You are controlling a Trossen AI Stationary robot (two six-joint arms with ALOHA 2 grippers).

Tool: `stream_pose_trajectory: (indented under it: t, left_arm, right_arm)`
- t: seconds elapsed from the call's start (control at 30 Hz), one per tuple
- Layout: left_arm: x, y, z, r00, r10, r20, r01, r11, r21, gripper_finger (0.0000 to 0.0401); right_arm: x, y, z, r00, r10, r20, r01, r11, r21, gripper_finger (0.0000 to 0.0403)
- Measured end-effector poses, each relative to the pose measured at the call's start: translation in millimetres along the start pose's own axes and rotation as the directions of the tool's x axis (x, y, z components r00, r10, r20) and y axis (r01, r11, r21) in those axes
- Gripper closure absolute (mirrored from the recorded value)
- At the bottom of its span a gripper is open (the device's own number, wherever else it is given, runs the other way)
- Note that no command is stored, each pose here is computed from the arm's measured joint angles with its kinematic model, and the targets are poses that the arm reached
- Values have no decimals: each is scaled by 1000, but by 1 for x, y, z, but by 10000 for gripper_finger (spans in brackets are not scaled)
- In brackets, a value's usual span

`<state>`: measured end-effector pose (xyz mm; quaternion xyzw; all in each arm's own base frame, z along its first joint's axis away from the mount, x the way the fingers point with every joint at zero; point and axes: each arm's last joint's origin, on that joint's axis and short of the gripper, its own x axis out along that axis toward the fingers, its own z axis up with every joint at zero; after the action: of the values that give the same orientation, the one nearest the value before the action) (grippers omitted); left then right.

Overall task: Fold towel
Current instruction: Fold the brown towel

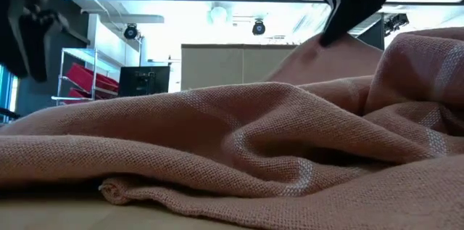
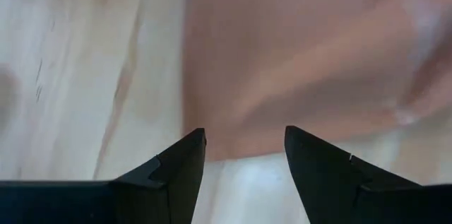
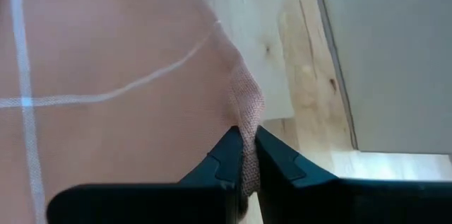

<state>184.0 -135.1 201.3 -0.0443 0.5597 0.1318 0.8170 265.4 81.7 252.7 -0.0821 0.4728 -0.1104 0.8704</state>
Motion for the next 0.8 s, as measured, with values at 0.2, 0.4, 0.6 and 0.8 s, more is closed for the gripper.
stream_pose_trajectory:
  t: [0.2,0.4,0.6,0.8]
  left_arm:
    - [36,13,-18,999,-18,-43,14,996,-91,213]
    - [43,20,-21,995,83,47,-73,981,-178,213]
    - [50,23,-25,993,100,62,-92,989,-120,213]
    - [65,32,-37,998,48,-26,-52,984,-171,218]
  right_arm:
    - [-3,5,-3,1000,-7,-3,7,1000,11,393]
    - [-4,8,-4,1000,-2,-5,2,1000,25,393]
    - [-5,8,-5,1000,-1,-8,1,1000,23,393]
    - [-5,8,-4,1000,-2,-7,2,1000,24,393]
